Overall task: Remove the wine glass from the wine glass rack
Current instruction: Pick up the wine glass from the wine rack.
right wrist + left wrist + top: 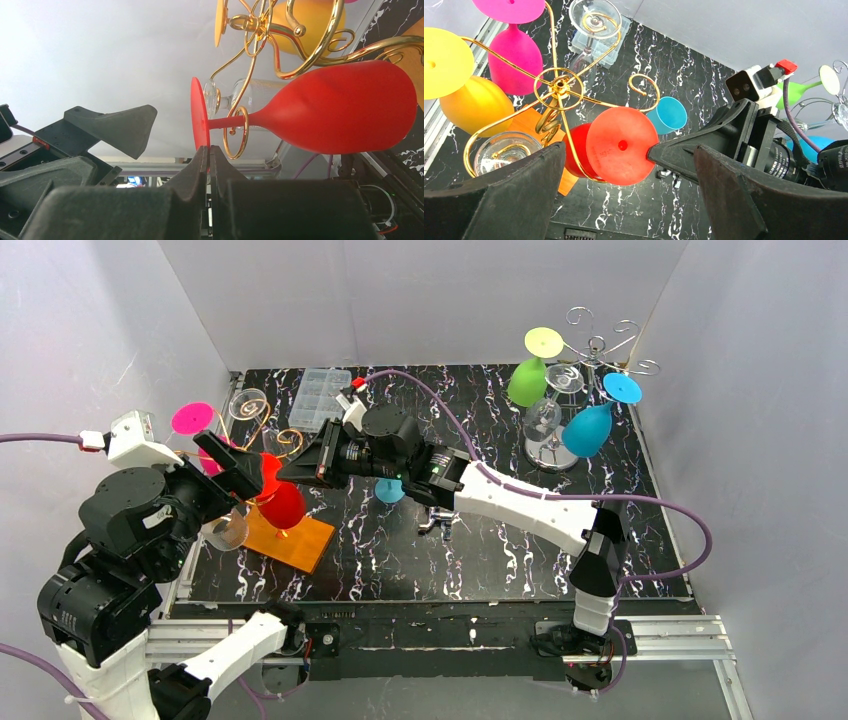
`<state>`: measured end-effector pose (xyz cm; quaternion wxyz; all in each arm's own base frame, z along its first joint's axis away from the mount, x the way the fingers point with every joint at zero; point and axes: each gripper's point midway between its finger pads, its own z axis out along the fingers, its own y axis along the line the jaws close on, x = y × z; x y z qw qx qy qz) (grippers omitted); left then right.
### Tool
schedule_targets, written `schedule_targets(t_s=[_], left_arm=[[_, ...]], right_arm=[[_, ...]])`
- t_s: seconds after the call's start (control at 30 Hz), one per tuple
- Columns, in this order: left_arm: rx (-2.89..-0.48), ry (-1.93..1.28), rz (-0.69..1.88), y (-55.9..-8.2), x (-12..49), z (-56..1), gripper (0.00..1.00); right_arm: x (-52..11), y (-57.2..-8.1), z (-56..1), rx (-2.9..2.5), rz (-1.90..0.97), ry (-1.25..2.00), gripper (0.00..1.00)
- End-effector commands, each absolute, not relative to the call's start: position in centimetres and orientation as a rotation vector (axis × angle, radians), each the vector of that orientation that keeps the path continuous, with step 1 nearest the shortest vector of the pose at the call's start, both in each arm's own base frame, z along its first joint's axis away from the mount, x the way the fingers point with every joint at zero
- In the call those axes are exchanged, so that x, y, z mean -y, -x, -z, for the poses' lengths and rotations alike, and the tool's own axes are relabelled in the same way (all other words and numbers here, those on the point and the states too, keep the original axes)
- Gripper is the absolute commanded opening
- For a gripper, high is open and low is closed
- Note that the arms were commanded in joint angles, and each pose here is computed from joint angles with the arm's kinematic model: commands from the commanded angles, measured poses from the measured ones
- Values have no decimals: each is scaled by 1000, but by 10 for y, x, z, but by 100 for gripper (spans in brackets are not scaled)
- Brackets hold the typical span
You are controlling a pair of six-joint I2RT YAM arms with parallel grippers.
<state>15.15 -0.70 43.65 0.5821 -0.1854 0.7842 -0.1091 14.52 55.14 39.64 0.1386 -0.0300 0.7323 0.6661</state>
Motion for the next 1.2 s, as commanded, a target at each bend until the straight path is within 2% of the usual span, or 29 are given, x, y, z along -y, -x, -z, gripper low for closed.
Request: schedule_targets(t_s=[0.0, 1.17], left_arm=[[-1826, 443, 259, -154, 8, -437, 99], [-1828, 439, 305, -157, 16, -436, 99]], right_arm=[[-538, -132, -433, -2030, -2003, 109, 1], [-554, -111, -429, -2080, -1967, 188, 1]])
